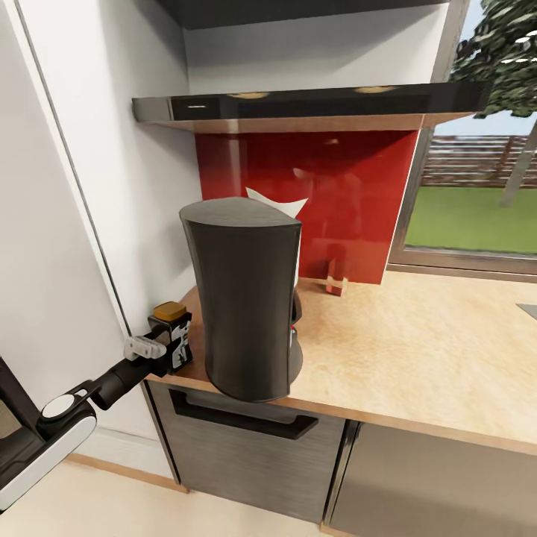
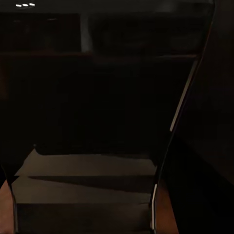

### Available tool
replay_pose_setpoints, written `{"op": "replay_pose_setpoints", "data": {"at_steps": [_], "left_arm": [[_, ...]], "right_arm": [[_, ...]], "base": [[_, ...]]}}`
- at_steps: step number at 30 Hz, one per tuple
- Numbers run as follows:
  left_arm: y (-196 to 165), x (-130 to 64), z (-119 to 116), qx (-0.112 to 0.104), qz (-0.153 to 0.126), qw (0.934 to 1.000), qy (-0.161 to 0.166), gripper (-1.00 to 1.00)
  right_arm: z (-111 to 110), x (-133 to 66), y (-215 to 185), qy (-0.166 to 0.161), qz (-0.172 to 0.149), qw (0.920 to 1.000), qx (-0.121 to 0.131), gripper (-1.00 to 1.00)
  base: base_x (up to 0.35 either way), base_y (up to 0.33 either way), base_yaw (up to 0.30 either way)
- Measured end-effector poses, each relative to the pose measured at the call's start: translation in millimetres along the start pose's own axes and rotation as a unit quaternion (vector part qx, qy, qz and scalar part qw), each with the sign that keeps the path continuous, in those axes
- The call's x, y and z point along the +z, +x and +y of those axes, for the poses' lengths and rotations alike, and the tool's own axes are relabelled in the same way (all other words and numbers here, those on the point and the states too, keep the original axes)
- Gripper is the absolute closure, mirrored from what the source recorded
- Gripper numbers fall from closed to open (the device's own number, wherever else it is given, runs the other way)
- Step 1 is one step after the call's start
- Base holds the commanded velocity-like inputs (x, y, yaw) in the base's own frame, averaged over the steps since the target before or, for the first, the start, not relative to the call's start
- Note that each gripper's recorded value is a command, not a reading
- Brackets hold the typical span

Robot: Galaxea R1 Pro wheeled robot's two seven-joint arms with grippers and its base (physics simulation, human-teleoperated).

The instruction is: Set up a coffee station on the kitchen countertop: keep the coffee maker on the countertop, move the bottle of coffee from the kitchen shelf to the counter next to the coffee maker, place a paper coffee filter on top of the coffee maker, put the saucer next to the coffee maker with the coffee cup on the saucer, and place the electric kettle next to the coffee maker.

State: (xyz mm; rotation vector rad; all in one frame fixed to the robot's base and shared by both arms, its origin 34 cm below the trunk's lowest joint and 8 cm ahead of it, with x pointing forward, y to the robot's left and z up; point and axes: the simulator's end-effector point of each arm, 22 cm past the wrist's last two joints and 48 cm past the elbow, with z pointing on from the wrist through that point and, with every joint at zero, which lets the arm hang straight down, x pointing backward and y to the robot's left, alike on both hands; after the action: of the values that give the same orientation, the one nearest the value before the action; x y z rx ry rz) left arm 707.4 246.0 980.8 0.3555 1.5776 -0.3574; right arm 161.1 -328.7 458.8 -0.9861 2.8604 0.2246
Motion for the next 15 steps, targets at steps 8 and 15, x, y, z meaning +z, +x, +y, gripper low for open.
{"op": "replay_pose_setpoints", "data": {"at_steps": [8, 15], "left_arm": [[0.1, 0.0, -0.1, 0.0, 0.0, 1.0, 0.0, 1.0], [0.3, 0.0, 0.1, 0.0, 0.001, 1.0, 0.0, 1.0]], "right_arm": [[0.0, 0.0, 0.0, 0.0, 0.0, 1.0, 0.0, -1.0], [0.1, 0.0, 0.2, 0.0, 0.0, 1.0, 0.0, -1.0]], "base": [[0.001, 0.0, 0.001], [0.053, 0.0, 0.0]]}}
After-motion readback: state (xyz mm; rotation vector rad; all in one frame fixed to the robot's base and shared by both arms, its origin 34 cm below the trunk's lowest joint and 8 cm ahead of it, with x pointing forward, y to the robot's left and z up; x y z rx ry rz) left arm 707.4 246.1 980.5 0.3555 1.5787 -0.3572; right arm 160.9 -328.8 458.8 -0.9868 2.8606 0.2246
